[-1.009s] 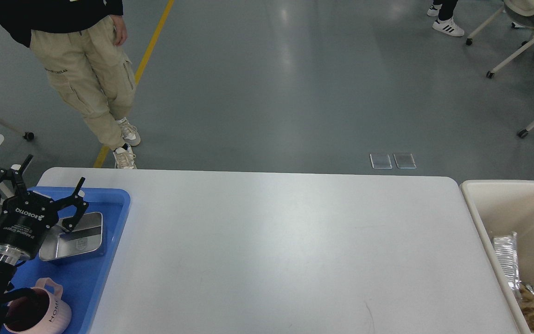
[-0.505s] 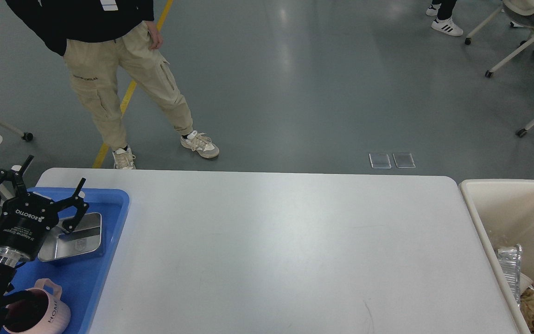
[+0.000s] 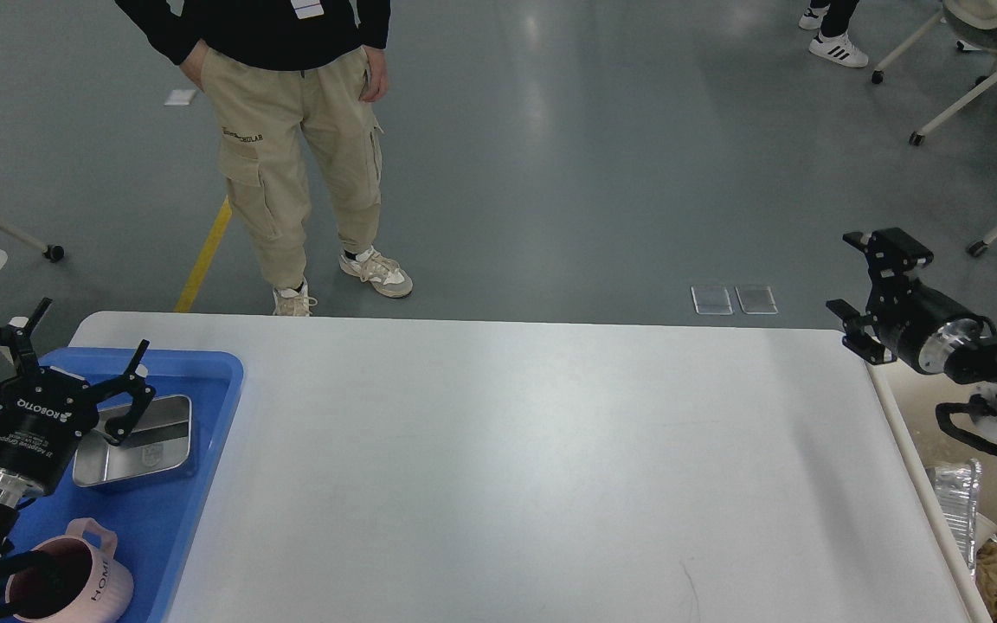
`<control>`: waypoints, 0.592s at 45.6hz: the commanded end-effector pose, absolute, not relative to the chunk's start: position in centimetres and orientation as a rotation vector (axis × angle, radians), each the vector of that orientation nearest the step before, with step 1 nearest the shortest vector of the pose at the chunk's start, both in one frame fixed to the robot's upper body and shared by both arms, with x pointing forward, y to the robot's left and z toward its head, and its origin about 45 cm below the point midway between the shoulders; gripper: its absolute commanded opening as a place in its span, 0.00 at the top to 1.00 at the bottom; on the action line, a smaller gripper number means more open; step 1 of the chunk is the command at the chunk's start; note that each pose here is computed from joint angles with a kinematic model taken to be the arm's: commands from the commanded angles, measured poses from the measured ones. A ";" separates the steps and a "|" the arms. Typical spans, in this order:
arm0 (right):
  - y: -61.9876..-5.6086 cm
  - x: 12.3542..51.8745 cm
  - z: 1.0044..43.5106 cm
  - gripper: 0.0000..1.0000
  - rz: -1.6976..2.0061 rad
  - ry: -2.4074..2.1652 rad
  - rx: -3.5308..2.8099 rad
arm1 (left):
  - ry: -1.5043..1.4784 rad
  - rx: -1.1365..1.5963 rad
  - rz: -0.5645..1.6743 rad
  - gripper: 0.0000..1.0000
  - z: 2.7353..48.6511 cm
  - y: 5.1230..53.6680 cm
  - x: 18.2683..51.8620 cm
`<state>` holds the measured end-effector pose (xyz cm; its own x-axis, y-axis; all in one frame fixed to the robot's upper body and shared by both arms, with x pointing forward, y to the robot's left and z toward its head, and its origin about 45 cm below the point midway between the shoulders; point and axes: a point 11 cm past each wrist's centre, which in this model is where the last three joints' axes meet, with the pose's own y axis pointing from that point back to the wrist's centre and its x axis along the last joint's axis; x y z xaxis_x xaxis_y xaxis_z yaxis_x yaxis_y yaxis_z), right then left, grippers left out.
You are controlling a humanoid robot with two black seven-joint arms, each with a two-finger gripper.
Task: Tidy desktop
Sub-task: 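Release the foil tray and raise the right gripper out of the bin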
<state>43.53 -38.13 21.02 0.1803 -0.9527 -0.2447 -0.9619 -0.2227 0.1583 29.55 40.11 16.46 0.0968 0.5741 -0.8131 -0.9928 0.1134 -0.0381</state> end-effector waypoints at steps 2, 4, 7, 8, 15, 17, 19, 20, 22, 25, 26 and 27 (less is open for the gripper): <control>-34.7 44.6 23.3 0.00 0.512 1.726 -2.211 | 0.744 -0.714 1.325 0.03 16.4 40.3 29.4; -34.2 44.8 23.4 0.00 0.537 1.696 -2.162 | 0.745 -0.714 1.328 0.03 16.3 40.3 29.4; -33.8 44.9 23.5 0.00 0.583 1.654 -2.070 | 0.748 -0.714 1.332 0.03 16.2 40.4 29.4; -33.7 45.0 23.6 0.00 0.597 1.636 -2.037 | 0.748 -0.712 1.332 0.03 16.2 40.4 29.4; -32.4 44.6 22.4 0.00 0.710 1.539 -1.835 | 0.743 -0.723 1.341 0.03 16.4 40.8 29.5; -31.9 44.3 21.8 0.00 0.737 1.513 -1.806 | 0.735 -0.734 1.351 0.03 16.7 41.3 29.6; -31.1 44.0 21.3 0.00 0.762 1.474 -1.778 | 0.736 -0.743 1.369 0.03 16.5 41.9 29.6; -30.8 43.8 20.9 0.00 0.778 1.458 -1.757 | 0.742 -0.746 1.380 0.03 16.2 42.1 29.5; -30.1 43.5 20.1 0.00 0.813 1.436 -1.710 | 0.756 -0.747 1.399 0.03 15.6 42.6 29.3; -28.6 42.7 18.5 0.00 0.872 1.412 -1.669 | 0.762 -0.752 1.407 0.03 15.3 42.7 29.7; -28.2 42.5 18.1 0.00 0.888 1.405 -1.658 | 0.764 -0.754 1.409 0.03 15.2 42.8 29.9; -27.7 42.2 17.6 0.00 0.905 1.399 -1.651 | 0.765 -0.755 1.411 0.03 15.2 42.8 30.0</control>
